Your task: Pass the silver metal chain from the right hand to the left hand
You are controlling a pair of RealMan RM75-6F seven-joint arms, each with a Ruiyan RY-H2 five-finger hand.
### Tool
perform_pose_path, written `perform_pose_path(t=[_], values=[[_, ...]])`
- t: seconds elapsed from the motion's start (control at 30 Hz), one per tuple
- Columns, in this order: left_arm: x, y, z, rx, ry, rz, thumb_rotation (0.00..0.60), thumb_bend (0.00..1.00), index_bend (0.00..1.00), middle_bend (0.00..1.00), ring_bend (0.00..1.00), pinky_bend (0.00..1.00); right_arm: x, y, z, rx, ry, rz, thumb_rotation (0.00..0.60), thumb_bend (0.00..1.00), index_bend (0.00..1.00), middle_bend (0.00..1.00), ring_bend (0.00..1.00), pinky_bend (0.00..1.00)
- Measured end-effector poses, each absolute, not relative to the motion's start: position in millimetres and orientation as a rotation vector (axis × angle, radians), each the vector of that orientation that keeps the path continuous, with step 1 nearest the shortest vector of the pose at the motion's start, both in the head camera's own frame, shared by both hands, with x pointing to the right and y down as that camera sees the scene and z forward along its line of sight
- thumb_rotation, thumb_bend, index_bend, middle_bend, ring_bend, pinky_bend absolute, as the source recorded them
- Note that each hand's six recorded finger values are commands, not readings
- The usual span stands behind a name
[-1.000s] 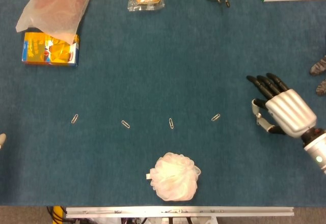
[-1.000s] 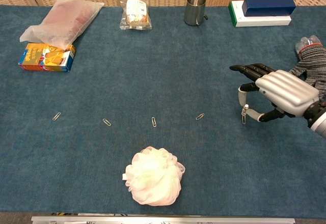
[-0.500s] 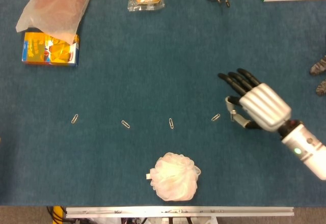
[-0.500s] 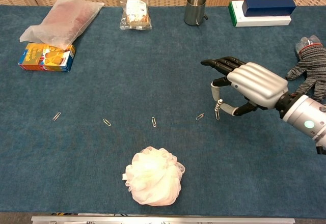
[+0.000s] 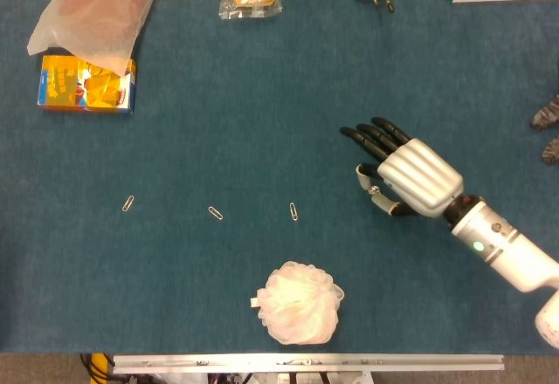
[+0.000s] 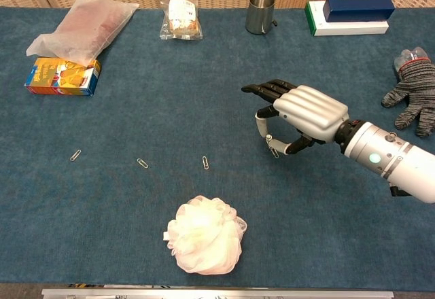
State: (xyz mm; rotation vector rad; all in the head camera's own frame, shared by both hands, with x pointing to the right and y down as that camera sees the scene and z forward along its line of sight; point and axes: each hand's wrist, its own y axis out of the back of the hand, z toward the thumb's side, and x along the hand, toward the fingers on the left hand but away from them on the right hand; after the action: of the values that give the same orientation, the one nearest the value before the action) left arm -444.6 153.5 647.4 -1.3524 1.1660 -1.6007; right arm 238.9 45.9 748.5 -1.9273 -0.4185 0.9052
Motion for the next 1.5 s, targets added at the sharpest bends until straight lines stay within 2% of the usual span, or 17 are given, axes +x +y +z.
perform_pose_path(t=[0.5,1.5], values=[[-445,154,647,-1.349,1.17,-1.603,0.6,0.15,0.38,0.43,0.39,0.58,198,41,734,-1.954,-0.39,0.76,0.6,0.34,0.61,0.02,0.0,0.03],[-463,162,644,-1.331,1.206,-1.631,0.6,0.15,0.38,0.43,0.39,0.57,133,40,752,-2.037,-0.3,0.638,0.6,0.34,0.61,0.02,0.0,0.03]])
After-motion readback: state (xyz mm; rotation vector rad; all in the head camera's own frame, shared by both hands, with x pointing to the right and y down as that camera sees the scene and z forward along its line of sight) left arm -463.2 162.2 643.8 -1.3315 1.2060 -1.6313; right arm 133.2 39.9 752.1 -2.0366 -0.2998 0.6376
